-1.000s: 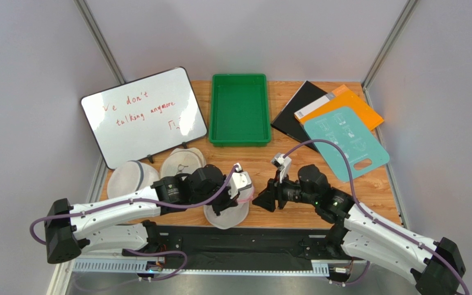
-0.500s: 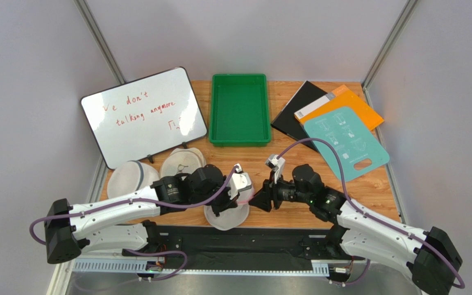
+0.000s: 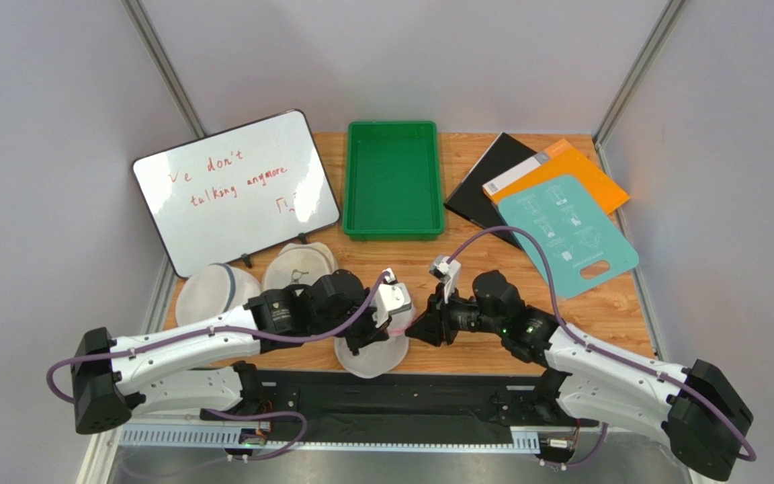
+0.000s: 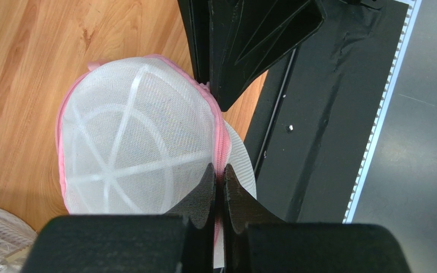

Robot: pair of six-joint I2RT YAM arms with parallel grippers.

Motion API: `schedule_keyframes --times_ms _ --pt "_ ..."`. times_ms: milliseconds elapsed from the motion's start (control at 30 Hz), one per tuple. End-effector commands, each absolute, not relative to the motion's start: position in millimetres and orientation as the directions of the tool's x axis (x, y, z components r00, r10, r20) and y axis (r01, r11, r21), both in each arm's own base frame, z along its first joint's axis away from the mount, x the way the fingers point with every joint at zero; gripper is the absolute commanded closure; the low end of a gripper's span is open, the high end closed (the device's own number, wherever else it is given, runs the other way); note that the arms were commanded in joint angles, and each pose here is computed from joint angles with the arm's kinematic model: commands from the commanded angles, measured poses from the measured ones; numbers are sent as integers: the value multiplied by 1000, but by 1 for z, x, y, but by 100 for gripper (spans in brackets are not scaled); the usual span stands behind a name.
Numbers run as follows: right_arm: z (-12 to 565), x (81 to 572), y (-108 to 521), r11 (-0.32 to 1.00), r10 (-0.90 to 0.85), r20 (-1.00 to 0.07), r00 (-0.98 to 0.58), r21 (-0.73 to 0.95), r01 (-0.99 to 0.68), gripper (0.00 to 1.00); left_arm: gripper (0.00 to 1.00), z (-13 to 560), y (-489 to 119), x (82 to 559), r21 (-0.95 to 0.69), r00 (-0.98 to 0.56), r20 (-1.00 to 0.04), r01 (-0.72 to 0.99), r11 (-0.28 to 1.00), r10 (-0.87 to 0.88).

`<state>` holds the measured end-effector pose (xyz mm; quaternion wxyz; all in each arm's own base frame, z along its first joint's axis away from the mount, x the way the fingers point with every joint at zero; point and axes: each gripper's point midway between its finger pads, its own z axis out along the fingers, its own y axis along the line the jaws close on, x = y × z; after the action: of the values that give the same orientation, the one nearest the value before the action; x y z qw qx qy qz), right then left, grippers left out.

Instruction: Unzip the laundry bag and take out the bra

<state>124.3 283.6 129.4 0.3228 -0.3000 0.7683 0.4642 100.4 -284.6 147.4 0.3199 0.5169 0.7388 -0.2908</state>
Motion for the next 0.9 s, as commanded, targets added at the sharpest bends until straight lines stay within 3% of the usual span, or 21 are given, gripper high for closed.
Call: schedule_keyframes --times_ms 0,167,400,467,500,600,700,867 --pt "141 133 288 380 -116 -820 -561 485 -788 80 100 174 -294 102 -85 -218 -825 960 267 522" --pt "143 139 282 423 -88 -832 -547 466 -777 100 100 173 -292 103 -84 -224 -818 957 277 529" --pt "140 142 269 488 -99 -824 -557 448 -749 100 98 167 -283 113 -61 -264 -795 930 362 546" --pt "146 138 271 466 -95 -825 -556 457 -757 100 72 168 -283 115 -65 -274 -794 925 373 543" --pt "150 137 272 455 -91 -825 -558 464 -760 100 47 169 -284 114 -67 -274 -796 926 372 539" --pt "160 132 277 424 -89 -832 -547 465 -777 100 22 182 -296 110 -100 -267 -816 939 330 513" --pt "162 128 279 415 -109 -830 -546 461 -784 100 12 200 -315 109 -117 -246 -848 951 286 470" --pt "168 123 285 396 -111 -832 -544 465 -792 100 11 190 -334 124 -83 -232 -817 953 291 528"
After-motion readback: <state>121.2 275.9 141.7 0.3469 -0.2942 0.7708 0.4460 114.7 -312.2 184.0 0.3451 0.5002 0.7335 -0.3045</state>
